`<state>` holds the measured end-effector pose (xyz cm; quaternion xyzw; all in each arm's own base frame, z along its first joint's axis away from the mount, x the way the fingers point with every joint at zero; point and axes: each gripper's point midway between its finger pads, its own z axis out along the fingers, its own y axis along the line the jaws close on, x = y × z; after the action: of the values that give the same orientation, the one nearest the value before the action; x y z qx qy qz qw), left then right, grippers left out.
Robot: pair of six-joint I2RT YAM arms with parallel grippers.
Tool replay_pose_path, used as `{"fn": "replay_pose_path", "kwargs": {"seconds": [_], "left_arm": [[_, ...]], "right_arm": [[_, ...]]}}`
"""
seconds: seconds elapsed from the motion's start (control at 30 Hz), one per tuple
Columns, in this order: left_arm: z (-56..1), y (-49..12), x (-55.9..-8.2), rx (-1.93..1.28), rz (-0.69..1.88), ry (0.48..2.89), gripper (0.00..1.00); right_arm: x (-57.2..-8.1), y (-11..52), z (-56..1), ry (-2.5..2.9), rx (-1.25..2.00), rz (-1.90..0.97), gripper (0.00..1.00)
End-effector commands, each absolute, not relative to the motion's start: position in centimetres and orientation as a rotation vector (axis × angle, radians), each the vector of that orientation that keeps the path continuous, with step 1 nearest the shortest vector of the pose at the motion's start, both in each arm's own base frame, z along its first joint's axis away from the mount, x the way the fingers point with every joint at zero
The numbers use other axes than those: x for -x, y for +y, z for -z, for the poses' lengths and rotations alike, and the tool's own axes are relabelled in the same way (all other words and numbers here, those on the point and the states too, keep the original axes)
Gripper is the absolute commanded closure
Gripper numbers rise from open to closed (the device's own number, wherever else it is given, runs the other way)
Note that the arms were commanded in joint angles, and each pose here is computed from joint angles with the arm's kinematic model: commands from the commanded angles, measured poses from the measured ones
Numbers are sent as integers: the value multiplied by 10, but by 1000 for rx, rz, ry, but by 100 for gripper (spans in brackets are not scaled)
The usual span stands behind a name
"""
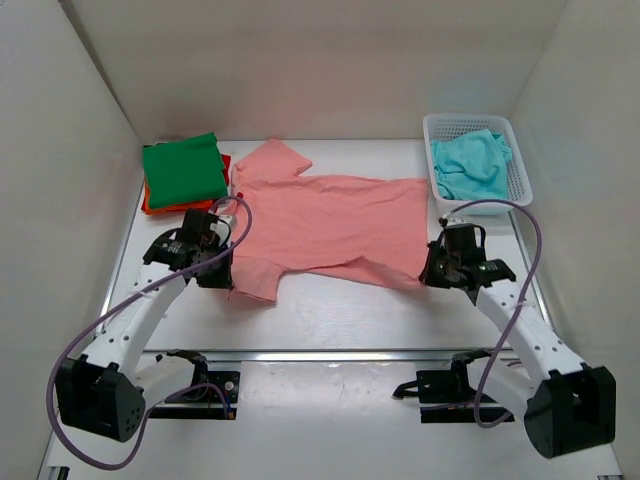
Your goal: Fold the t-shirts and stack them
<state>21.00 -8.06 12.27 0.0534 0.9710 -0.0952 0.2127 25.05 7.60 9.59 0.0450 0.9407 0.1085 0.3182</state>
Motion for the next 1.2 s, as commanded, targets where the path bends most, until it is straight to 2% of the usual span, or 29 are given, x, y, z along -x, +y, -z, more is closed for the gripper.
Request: {"fn": "replay_pose_path", "kwargs": {"seconds": [0.0, 0.2, 0.43, 0.6, 0.8, 1.17], "left_arm": [[-146, -81, -202, -190, 298, 2655, 100], [-167, -82, -189, -230, 322, 2624, 100], [-161, -82, -175, -260, 334, 2636, 100], [-160, -77, -198, -205, 295, 2620, 100], [-182, -57, -250, -34, 213, 2479, 100], [-158, -48, -270, 36, 179, 2485, 100]], "right_arm": [[-222, 65, -97, 2517, -181, -256, 100], [-221, 40, -115, 2482, -208, -198, 100], [-219, 27, -131, 2482, -223, -199, 100], [-220, 30, -124, 2523, -162, -201, 100], [-227, 30, -110, 2556, -114, -226, 100], [-261, 31, -99, 2536, -56, -242, 100]]}}
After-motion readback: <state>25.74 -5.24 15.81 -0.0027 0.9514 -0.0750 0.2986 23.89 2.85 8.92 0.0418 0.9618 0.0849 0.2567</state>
